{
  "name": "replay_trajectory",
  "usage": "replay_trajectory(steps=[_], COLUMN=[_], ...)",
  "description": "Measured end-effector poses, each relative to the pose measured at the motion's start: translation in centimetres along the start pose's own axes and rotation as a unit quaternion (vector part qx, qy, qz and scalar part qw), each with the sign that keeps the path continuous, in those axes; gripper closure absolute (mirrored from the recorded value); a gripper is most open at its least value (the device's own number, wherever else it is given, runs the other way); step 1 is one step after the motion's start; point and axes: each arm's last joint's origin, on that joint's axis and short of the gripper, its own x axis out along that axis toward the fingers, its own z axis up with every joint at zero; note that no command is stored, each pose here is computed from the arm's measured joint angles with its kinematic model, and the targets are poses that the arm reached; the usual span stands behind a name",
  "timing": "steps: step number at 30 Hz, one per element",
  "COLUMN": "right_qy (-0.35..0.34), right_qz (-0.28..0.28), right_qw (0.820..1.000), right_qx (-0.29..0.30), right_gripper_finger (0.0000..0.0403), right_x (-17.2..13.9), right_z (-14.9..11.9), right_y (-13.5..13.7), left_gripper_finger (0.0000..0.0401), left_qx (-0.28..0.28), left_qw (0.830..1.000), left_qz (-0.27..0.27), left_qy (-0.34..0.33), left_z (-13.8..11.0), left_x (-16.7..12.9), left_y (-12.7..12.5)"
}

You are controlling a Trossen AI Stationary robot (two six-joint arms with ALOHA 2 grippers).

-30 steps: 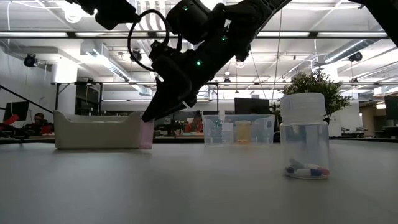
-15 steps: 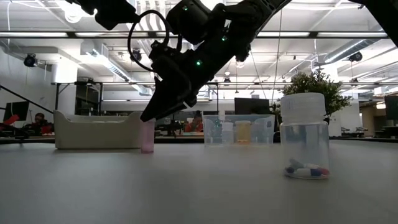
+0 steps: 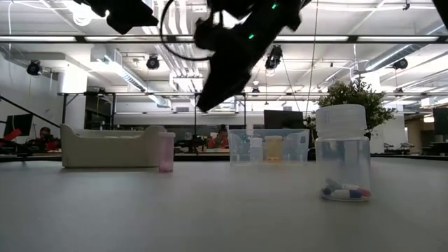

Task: Pick and place medicine bottles into bin by pill shape (circle, oval)
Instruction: Put the small pink pill bottle into the gray bin

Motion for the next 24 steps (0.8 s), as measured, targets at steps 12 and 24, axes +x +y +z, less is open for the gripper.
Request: replay_trajectory(steps=[12,24], right_qy=[-0.006,-0.207], right_qz=[0.019,0.014], right_qw=[1.000,0.978], right_qx=[-0.015,-0.036], right_gripper_finger=[0.0200,0.0200], right_x=[-7.0,-12.2], right_z=[-4.8,-9.1], right_y=[3.2,3.1], left_gripper_finger=[0.0260,0.0260], left_qx=[-0.012,-0.034], left_qw=[1.000,0.997], left_qz=[0.000,-0.002], left_qy=[0.007,0.071], left_z=[-0.1,-1.9], left_x=[0.5,6.6], left_y=[-0.1,-1.4])
